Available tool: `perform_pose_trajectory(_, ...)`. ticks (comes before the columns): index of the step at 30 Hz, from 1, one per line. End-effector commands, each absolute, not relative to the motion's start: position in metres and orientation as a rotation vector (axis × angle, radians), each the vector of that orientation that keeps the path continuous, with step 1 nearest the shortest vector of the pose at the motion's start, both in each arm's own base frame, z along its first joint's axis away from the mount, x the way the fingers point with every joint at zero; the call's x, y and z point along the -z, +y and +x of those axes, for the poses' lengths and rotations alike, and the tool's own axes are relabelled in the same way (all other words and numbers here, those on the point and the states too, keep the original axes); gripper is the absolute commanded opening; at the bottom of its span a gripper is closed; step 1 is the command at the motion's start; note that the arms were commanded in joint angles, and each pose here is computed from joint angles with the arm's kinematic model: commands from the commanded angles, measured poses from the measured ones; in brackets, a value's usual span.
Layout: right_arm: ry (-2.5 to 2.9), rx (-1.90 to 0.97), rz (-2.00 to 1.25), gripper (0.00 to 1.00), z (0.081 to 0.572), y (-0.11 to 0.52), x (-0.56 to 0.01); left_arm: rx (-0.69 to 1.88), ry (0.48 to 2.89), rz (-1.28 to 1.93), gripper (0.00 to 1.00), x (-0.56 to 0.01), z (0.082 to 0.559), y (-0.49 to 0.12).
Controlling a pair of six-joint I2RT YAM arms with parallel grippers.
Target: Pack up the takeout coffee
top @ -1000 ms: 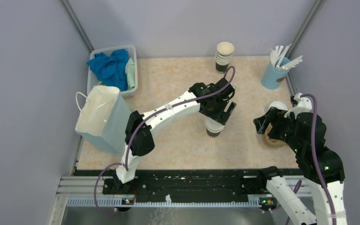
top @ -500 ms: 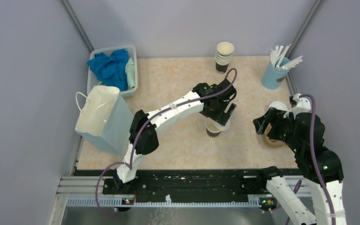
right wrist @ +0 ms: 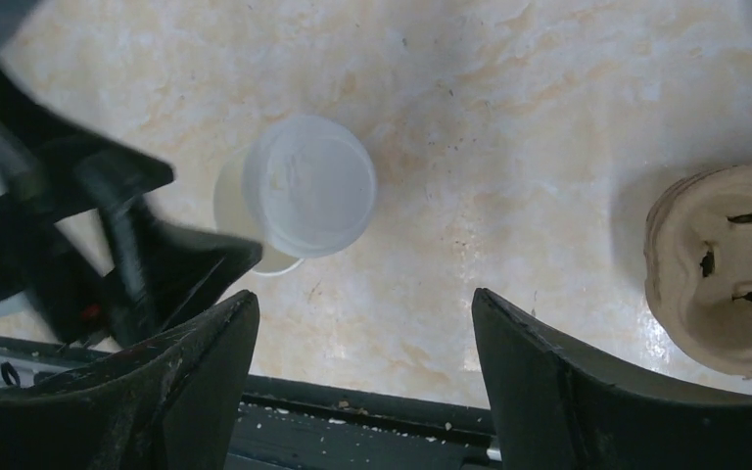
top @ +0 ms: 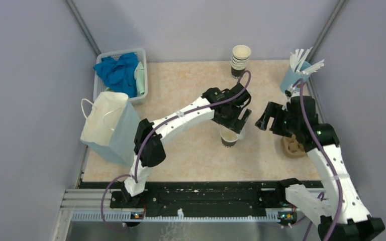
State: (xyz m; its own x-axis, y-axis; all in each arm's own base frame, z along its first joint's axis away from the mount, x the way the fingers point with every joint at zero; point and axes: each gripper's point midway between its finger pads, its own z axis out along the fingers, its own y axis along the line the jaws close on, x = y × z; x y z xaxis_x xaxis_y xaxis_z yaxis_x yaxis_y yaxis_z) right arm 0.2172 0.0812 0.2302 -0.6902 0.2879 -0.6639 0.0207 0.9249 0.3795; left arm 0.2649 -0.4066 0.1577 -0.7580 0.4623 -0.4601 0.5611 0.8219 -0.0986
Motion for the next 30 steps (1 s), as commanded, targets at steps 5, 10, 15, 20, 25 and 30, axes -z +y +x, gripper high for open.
perform_pose_trajectory(5,2.33,-0.629,0.29,0.8,0.253,0.087,-0.215,0.551,2.443,0.665,0.98,-0.243,0.253,-0.379)
perform_pose_trajectory(10,2.393,-0.683,0.253,0.77,0.26,0.096,-0.187,0.606,2.462,0.666,0.98,-0.243,0.245,-0.366)
perform_pose_trajectory(15,2.507,-0.516,0.25,0.64,0.268,0.076,-0.145,0.724,2.484,0.638,0.97,-0.234,0.243,-0.36)
perform_pose_trajectory(20,2.566,-0.297,0.298,0.54,0.284,0.047,-0.123,0.778,2.484,0.631,0.97,-0.231,0.243,-0.361)
perform_pose_trajectory(25,2.636,-0.12,0.373,0.45,0.301,0.022,-0.094,0.792,2.467,0.625,0.96,-0.236,0.25,-0.355)
perform_pose_trajectory(30,2.682,-0.042,0.372,0.39,0.318,0.011,-0.07,0.808,2.451,0.62,0.96,-0.239,0.254,-0.348)
